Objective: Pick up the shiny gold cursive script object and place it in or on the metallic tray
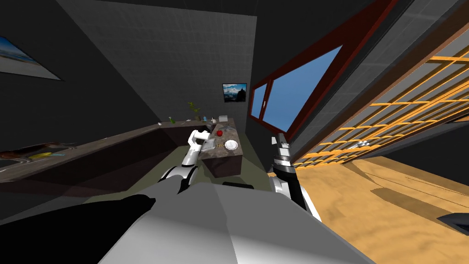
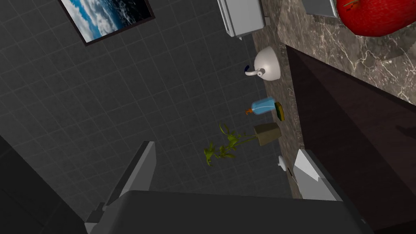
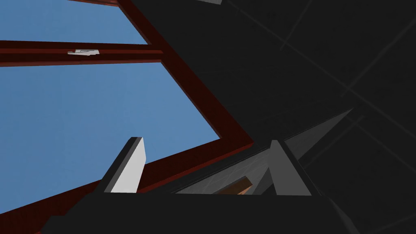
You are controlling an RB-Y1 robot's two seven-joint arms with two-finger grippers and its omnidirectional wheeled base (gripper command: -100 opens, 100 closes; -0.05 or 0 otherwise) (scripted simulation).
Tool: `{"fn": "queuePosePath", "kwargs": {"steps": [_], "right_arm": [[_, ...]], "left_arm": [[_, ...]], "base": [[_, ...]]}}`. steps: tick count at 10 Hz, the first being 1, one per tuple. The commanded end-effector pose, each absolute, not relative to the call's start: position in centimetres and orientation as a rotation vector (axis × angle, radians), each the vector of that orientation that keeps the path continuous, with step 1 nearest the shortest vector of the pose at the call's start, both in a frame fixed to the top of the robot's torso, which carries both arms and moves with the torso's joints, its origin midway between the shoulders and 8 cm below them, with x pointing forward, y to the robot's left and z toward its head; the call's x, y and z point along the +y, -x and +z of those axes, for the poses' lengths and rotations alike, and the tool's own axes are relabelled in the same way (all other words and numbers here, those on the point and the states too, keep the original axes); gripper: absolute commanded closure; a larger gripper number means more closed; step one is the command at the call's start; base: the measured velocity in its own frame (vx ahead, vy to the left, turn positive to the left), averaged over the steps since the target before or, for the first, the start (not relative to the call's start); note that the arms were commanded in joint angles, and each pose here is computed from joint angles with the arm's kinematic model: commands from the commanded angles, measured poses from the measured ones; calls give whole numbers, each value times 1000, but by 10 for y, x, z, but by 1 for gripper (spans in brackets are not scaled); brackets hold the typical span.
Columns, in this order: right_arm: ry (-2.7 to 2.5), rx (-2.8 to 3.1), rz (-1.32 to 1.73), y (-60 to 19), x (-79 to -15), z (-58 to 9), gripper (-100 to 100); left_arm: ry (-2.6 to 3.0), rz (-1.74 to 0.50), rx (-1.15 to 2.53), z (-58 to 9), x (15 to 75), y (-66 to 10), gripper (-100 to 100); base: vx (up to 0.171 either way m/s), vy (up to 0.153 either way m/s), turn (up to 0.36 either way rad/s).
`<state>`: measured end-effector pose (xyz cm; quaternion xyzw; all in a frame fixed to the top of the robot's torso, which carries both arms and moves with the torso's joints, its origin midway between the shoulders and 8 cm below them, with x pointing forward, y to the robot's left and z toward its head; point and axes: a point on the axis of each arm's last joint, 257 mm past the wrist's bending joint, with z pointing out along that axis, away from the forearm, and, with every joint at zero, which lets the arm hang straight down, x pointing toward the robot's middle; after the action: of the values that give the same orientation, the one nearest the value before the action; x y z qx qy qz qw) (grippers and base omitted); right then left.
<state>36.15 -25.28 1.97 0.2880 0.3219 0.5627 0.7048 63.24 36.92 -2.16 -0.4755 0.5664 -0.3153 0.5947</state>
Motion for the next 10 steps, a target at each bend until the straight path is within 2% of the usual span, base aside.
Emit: {"fn": "queuePosePath", "kwargs": {"steps": [1, 10], "right_arm": [[-640, 716, 1251, -362, -253, 20, 0], [-641, 716, 1251, -362, -253, 20, 0]], "left_arm": [[1171, -703, 1347, -40, 377, -635, -100], [1487, -582, 1477, -116, 402, -635, -100]], "base": [[-20, 38, -123], [-16, 28, -91]]}}
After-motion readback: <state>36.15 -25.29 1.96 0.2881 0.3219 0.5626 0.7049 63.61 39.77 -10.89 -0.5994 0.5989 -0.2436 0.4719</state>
